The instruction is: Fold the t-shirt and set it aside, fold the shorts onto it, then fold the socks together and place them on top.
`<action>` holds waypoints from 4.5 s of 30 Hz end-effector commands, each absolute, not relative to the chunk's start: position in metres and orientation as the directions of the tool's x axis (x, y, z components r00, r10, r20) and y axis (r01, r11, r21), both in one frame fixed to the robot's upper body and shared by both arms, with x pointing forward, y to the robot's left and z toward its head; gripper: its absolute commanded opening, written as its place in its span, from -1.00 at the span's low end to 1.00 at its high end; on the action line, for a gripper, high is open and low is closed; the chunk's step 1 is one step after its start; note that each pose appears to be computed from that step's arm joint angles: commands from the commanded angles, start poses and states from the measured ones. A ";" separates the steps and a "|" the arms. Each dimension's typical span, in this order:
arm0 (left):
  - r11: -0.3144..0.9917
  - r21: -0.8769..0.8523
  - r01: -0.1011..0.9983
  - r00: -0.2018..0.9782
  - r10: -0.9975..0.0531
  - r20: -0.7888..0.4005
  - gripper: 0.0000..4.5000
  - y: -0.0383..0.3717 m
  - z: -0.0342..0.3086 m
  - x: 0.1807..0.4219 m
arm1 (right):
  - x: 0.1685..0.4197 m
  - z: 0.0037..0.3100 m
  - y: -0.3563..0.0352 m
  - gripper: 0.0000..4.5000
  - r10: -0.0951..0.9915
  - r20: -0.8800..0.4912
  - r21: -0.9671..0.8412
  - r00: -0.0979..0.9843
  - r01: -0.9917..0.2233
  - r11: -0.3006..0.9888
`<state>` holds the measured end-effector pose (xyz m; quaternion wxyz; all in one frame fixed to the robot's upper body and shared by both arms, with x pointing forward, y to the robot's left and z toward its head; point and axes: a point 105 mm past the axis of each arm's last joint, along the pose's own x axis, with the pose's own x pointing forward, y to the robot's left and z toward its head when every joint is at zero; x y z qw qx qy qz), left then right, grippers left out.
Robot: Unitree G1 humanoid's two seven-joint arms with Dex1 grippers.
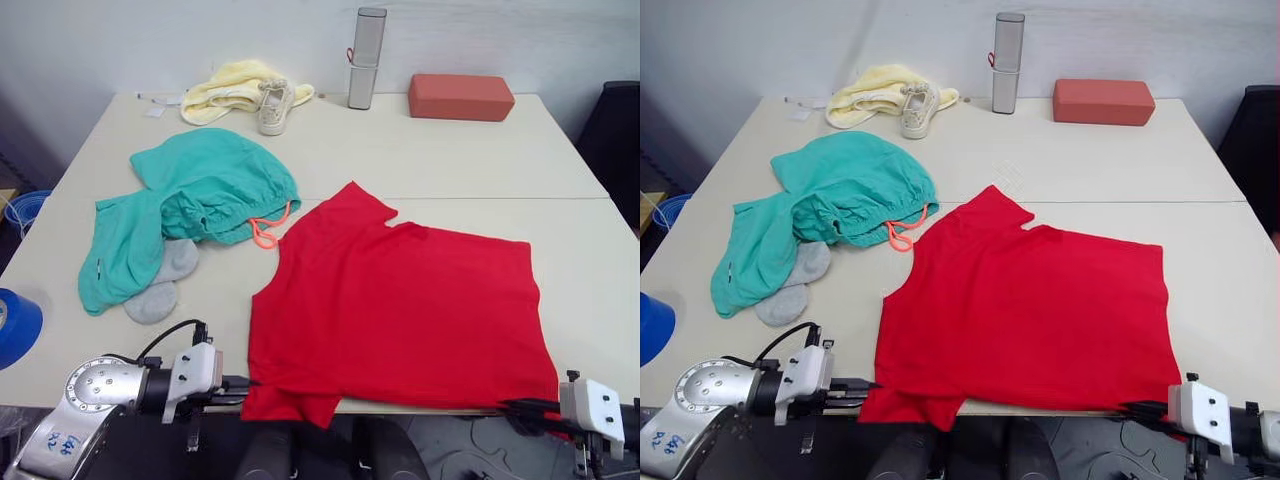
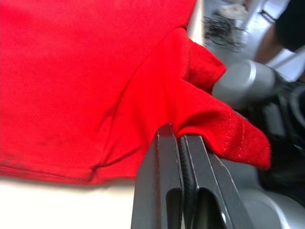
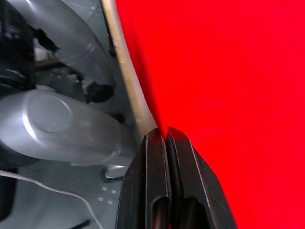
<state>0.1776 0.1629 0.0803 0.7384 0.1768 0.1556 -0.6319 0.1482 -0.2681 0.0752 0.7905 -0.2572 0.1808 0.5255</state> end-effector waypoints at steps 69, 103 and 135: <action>0.042 0.380 0.924 0.184 -0.920 -0.346 0.98 0.143 0.120 0.261 | 0.152 0.130 -0.229 1.00 0.769 -0.325 -0.172 0.550 -0.834 0.524; 0.173 0.406 0.897 0.288 -0.927 -0.242 -0.99 0.086 0.118 0.306 | 0.163 0.136 -0.200 1.00 0.787 -0.279 -0.151 0.550 -0.835 0.530; 0.238 0.247 0.939 0.314 -0.885 -0.344 -1.00 0.121 0.087 0.258 | 0.201 0.073 -0.158 -0.99 0.743 -0.304 -0.208 0.596 -0.803 0.558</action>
